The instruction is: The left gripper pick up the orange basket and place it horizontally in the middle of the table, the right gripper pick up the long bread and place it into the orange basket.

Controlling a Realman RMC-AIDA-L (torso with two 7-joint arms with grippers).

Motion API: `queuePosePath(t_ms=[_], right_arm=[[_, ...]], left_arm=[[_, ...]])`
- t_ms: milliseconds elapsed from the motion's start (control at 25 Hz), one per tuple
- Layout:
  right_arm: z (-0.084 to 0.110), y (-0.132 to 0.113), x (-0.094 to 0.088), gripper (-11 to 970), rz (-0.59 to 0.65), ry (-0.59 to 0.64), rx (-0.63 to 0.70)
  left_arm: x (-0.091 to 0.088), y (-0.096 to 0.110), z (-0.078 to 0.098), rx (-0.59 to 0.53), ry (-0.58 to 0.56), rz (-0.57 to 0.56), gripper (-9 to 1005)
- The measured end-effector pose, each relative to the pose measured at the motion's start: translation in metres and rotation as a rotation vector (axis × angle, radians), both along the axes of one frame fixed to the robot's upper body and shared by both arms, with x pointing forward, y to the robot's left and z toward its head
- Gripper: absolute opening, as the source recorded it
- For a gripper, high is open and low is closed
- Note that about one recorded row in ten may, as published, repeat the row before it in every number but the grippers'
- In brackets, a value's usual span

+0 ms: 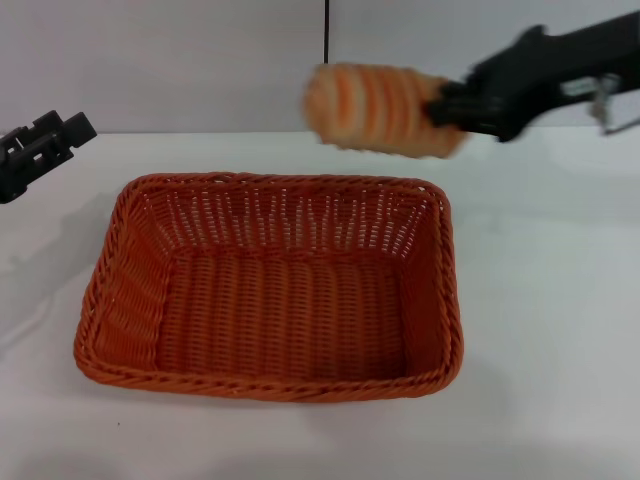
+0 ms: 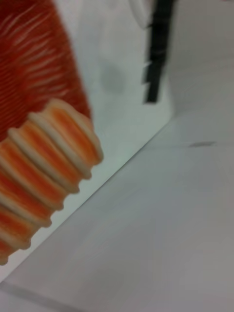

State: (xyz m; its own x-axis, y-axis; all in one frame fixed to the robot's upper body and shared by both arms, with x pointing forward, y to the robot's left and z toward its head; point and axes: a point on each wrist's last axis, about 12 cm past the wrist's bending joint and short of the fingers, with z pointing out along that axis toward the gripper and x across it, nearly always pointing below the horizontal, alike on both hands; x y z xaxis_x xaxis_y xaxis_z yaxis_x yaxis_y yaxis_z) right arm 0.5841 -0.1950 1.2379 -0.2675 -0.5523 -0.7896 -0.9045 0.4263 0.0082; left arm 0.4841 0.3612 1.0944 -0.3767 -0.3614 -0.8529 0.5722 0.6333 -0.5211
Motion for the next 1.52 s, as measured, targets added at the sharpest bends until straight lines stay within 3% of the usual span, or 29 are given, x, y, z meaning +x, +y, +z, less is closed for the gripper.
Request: queuePosePath(t_ms=[80,360,640,1120,1360,1520], right_arm=[[-0.013,0.011,0.01,132,0.047,0.027,0.115],[-0.026,0.028,0.011,86,0.117,0.117,0.295],[-0.049,0.041,0.004,78,0.077,0.307,0.317],[-0.075,0.045,-0.006,63,0.091,0.444,0.317],[-0.075,0.04,-0.006,318,0.075,0.445,0.333],[-0.059,0.022,-0.008,473,0.067,0.388,0.377]], left_arm=[[0.0,0.0,0.0,0.0,0.0,0.0,736],[-0.003,0.002,0.0,-0.012,-0.005,0.004,737],[-0.004,0.003,0.001,-0.012,-0.013,0.011,737],[0.0,0.003,0.004,-0.003,-0.031,0.005,736],[0.002,0.002,0.006,0.001,-0.038,0.002,737],[0.002,0.003,0.006,0.002,-0.039,0.004,736]])
